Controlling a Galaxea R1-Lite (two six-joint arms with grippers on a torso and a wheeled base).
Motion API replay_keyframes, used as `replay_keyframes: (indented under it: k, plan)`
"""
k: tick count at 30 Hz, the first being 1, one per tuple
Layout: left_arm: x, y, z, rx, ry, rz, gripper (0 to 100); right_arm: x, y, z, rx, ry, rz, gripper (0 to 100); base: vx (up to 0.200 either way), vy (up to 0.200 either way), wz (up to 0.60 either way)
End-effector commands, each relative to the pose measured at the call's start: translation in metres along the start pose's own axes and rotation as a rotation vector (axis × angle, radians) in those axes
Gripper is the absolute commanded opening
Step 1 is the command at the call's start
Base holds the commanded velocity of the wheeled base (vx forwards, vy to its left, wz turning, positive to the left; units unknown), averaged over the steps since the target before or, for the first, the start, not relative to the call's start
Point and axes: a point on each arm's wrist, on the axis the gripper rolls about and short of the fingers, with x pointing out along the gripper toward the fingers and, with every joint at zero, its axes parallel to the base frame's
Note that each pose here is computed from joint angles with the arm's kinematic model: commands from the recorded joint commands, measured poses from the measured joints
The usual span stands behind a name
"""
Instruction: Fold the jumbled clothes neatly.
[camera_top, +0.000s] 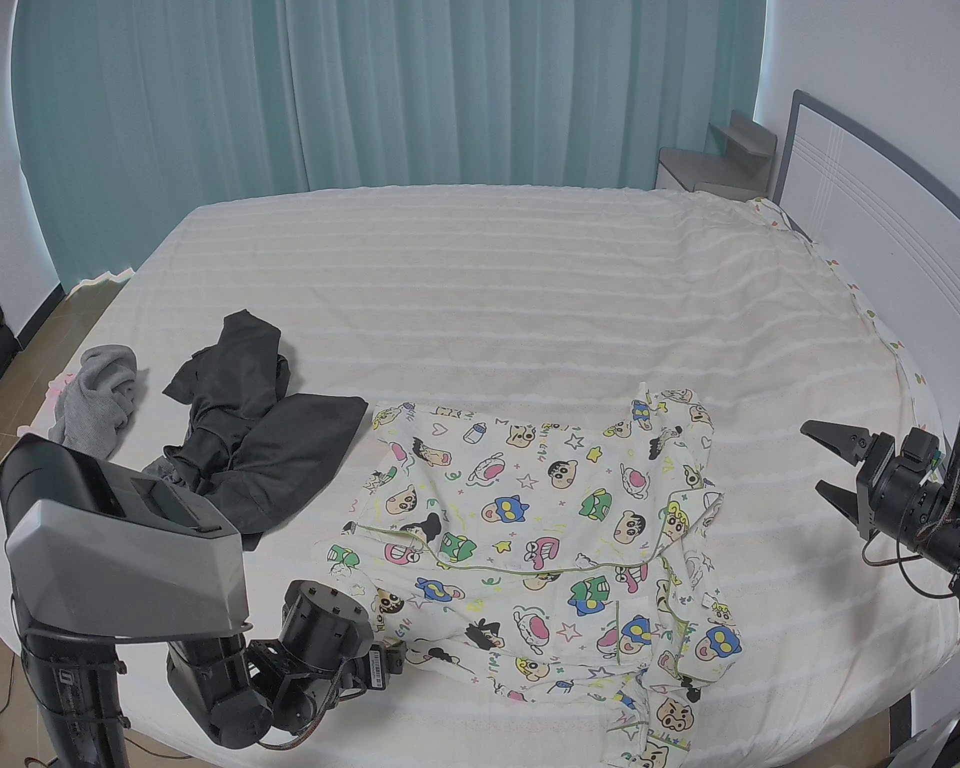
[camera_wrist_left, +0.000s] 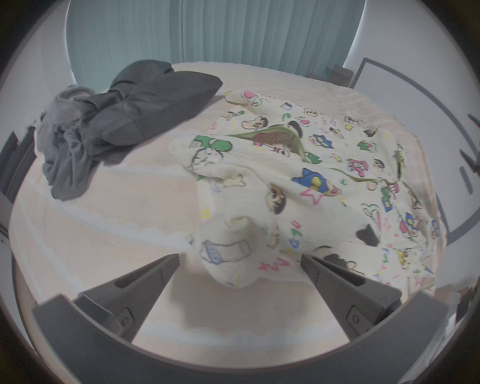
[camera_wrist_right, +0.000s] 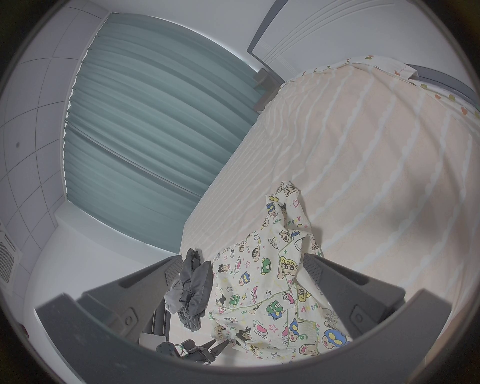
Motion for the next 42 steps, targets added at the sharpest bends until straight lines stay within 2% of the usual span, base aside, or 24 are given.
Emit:
replay_keyframes:
  k: [1,7,15,25,26,27,33,42]
  plan:
    - [0.007,0.002,-0.003,0.007,0.002,0.034,100,0.001,0.000,-0.001,0.000,0.004,0.001,100,0.000,0.000,0.00]
    - [0.008,0.011,0.007,-0.016,-0.059,0.122,100,0.000,0.000,-0.001,0.001,0.005,0.000,100,0.000,0.000,0.00]
    - [-0.005,0.033,0.021,-0.008,-0.093,0.182,100,0.001,-0.001,-0.001,0.002,0.007,-0.003,100,0.000,0.000,0.00]
    - [-0.009,0.083,0.045,0.069,-0.112,0.332,100,0.002,-0.002,-0.002,0.004,0.019,-0.002,100,0.000,0.000,0.00]
    - [-0.009,0.083,0.045,0.069,-0.112,0.332,100,0.002,-0.002,-0.002,0.004,0.019,-0.002,100,0.000,0.000,0.00]
    - [-0.008,0.093,0.051,0.074,-0.118,0.363,100,0.002,-0.002,-0.002,0.005,0.020,-0.003,100,0.000,0.000,0.00]
    - [-0.019,0.102,0.062,0.046,-0.166,0.354,100,0.008,-0.009,-0.002,0.019,0.032,-0.031,100,0.000,0.000,0.00]
    - [-0.054,0.105,0.049,0.023,-0.161,0.283,100,0.029,-0.040,0.001,0.051,0.055,-0.139,100,0.000,0.000,0.00]
